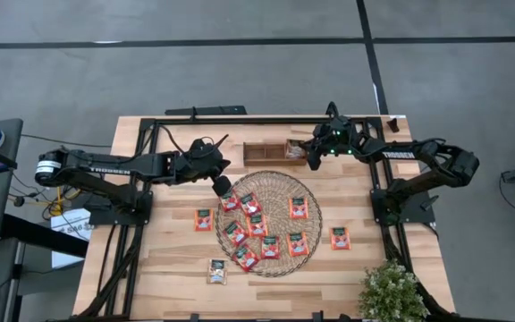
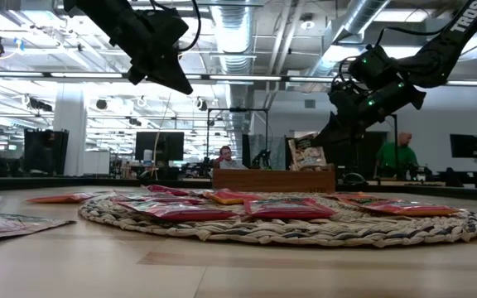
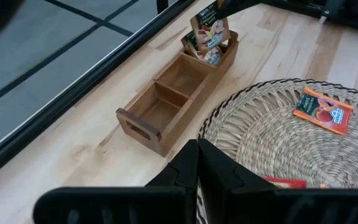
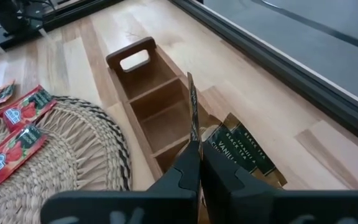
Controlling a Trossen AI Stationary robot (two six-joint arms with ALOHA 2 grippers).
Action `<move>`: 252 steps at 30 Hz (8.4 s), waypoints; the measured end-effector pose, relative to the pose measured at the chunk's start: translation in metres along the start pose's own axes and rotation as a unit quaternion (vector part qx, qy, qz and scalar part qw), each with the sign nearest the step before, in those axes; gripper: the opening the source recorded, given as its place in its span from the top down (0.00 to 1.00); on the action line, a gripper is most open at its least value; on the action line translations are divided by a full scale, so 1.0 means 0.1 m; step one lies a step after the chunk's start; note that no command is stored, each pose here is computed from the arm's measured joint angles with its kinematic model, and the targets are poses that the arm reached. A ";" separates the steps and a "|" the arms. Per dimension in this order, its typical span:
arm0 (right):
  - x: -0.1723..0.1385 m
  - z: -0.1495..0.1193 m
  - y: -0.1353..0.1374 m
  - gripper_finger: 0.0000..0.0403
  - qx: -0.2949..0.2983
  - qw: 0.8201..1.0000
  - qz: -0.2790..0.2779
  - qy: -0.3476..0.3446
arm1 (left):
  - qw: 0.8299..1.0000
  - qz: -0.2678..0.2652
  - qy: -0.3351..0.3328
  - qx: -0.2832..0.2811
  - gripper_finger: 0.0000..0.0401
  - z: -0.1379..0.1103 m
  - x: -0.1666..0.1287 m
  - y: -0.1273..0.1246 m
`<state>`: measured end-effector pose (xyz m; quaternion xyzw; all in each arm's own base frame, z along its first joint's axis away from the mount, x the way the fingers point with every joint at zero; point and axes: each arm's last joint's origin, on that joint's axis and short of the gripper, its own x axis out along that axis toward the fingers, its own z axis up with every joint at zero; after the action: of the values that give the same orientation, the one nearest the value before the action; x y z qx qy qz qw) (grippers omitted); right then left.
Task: Pick & Place Tea
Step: Put the top brown tea bag into the right slot of the wooden organizer, then put the brown tea bag into the right slot of the wooden organizer
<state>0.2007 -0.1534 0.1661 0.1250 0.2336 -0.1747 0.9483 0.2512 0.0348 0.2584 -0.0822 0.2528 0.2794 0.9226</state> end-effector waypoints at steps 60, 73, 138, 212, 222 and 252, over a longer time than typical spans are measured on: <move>0.24 0.47 0.01 0.84 -0.059 0.990 -0.064 0.112 | 1.000 -0.021 0.009 0.001 1.00 -0.01 0.00 -0.01; -0.05 0.84 0.02 0.85 -0.081 0.986 -0.077 0.121 | 1.000 -0.022 0.012 0.002 1.00 -0.01 0.00 -0.01; 0.44 0.71 0.42 0.84 -0.073 0.989 -0.091 0.095 | 0.999 -0.043 0.031 0.009 1.00 -0.04 0.00 -0.02; -1.69 -0.28 0.82 0.84 0.062 0.964 0.189 -0.175 | 0.885 -0.178 0.429 0.017 0.99 -0.72 -0.50 -1.76; -1.69 -0.28 0.82 0.84 0.062 0.964 0.190 -0.176 | 0.898 -0.154 0.413 0.002 0.72 -0.72 -0.48 -1.76; -1.69 -0.29 0.82 0.84 0.063 0.964 0.189 -0.174 | 0.880 -0.174 0.425 0.119 0.59 -1.24 -0.29 -2.03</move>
<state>0.0815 -0.0237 0.2363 0.1938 0.0258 -0.0251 0.9804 0.2914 -0.1839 0.1685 -0.1256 0.6335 0.0209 0.7631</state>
